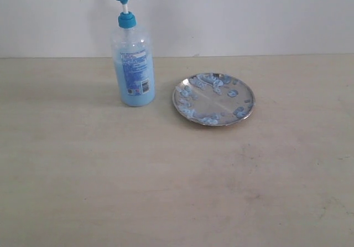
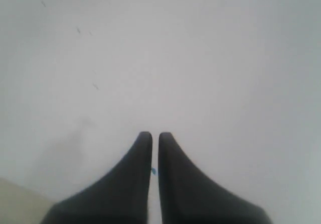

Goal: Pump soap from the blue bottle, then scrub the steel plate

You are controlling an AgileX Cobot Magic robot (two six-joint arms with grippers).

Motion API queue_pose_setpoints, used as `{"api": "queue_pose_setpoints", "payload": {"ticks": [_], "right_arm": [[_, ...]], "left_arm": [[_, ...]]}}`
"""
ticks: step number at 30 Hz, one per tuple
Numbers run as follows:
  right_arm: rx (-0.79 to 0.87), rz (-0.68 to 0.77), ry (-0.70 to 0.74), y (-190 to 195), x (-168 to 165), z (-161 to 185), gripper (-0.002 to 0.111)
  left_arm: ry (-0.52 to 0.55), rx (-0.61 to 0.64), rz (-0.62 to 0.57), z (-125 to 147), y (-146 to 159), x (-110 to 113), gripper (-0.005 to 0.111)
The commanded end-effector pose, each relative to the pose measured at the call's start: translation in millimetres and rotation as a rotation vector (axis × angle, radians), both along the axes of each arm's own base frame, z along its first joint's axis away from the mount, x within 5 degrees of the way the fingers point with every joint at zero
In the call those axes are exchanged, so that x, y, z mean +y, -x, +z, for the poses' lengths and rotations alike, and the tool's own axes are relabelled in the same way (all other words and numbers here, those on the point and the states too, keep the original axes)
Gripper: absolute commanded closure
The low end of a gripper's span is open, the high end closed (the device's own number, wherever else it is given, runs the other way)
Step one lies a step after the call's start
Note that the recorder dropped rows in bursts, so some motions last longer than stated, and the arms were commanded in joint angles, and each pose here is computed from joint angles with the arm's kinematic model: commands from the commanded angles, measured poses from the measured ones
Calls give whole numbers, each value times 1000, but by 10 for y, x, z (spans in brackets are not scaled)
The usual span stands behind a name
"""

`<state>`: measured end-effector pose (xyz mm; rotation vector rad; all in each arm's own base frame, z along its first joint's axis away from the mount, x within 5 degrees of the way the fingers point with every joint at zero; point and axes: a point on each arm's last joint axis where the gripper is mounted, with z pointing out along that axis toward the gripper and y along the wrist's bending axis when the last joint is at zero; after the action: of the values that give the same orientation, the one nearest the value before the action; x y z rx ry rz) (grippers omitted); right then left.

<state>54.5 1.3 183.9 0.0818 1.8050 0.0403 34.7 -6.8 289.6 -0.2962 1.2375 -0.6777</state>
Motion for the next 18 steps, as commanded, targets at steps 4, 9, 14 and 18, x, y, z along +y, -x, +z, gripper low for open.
{"api": "queue_pose_setpoints", "payload": {"ticks": [4, 9, 14, 18], "right_arm": [[-7, -3, 5, 3, -2, 8, 109], [-7, -3, 5, 3, -2, 8, 109], [-7, -3, 5, 3, -2, 8, 109], [-7, -3, 5, 3, -2, 8, 109]], "left_arm": [[-543, 183, 646, 155, 147, 470, 103], [-218, 128, 276, 123, 77, 221, 103], [-95, 8, 111, 196, 87, 94, 103], [-333, 127, 171, -87, -21, 92, 103]]}}
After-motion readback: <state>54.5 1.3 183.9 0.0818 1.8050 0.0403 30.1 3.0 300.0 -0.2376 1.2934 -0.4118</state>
